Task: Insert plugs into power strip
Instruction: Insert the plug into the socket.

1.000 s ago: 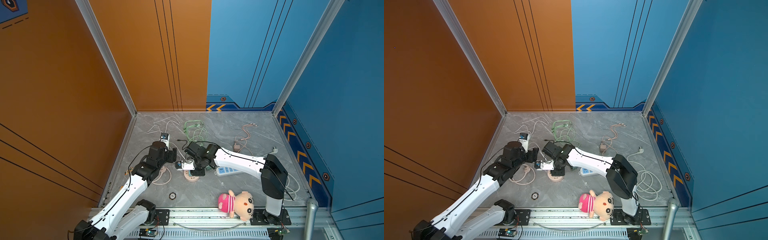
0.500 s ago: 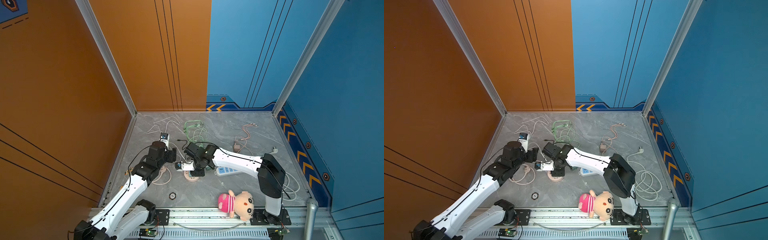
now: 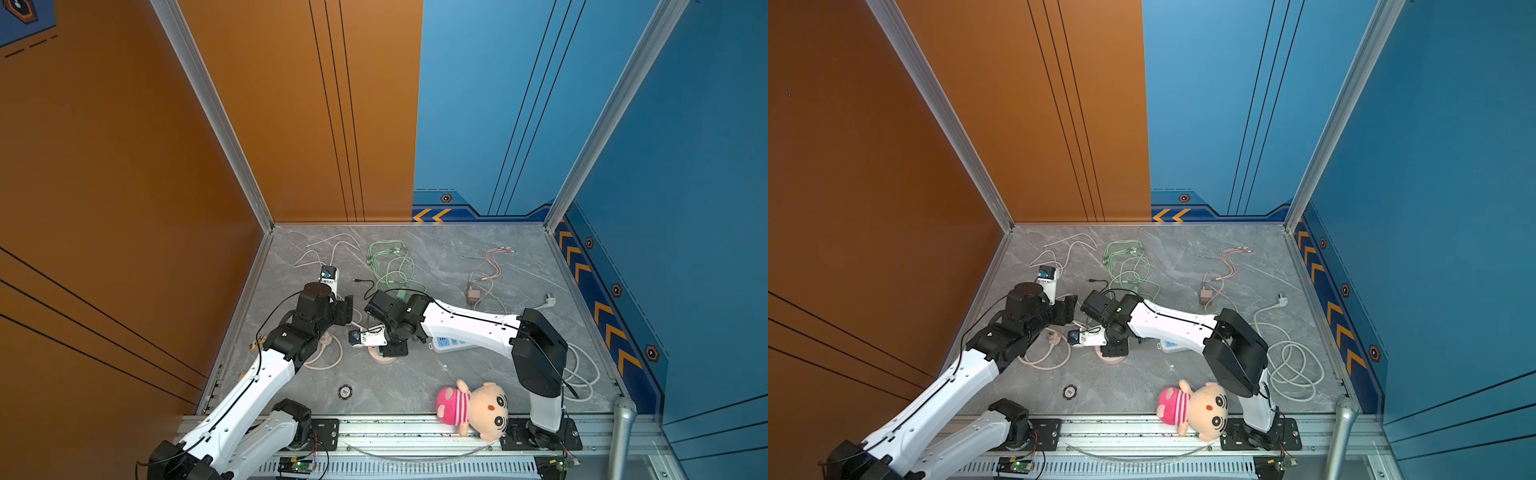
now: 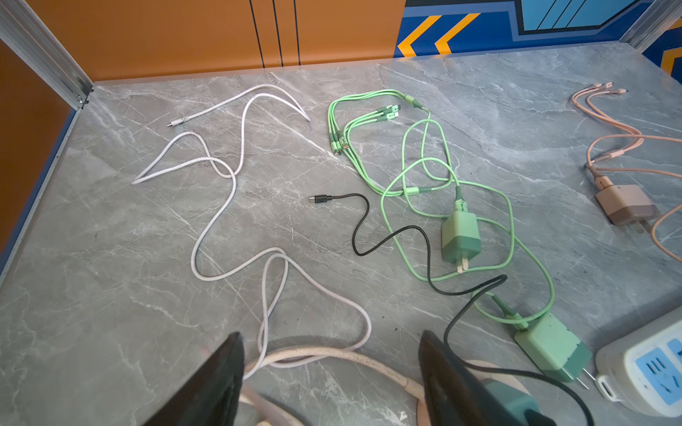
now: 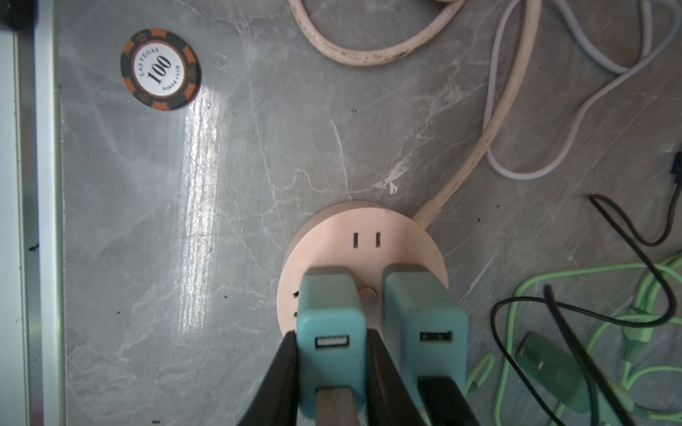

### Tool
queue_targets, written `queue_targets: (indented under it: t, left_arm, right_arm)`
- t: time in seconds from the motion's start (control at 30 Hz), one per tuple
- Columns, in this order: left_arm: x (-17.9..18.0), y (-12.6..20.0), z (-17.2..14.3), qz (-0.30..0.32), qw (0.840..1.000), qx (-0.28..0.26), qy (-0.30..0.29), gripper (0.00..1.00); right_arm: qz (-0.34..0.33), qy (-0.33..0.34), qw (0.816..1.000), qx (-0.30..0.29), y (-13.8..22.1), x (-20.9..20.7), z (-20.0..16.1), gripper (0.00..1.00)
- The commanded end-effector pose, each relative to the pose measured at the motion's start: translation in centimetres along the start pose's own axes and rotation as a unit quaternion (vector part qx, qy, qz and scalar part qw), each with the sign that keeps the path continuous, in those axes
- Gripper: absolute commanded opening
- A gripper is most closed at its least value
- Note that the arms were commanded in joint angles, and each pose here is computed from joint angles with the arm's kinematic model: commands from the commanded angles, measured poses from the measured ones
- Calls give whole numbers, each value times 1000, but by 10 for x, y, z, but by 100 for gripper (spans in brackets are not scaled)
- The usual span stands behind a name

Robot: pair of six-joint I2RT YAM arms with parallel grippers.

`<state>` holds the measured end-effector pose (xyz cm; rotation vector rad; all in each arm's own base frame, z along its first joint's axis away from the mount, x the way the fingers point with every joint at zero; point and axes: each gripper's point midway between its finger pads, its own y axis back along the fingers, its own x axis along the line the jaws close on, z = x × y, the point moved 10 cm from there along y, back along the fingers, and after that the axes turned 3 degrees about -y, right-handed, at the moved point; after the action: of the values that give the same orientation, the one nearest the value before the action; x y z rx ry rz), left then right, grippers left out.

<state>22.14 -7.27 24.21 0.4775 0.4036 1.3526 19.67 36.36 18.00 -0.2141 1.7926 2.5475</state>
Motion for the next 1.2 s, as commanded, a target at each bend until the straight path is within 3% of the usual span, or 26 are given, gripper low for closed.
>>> queue_targets:
  t: [0.0, 0.67, 0.8, 1.17]
  left_arm:
    - [3, 2, -1, 7, 1000, 0, 9, 75]
    - [4, 3, -1, 11, 1000, 0, 10, 75]
    - [3, 3, -1, 5, 1000, 2, 12, 75]
    - [1, 4, 3, -4, 1000, -1, 26, 74]
  right_arm:
    - [30, 1, 996, 87, -40, 10, -26, 0]
    - [70, -47, 991, 108, -57, 22, -58, 0]
    - [67, -46, 990, 119, -64, 24, -62, 0]
    - [6, -47, 996, 79, -46, 6, -37, 0]
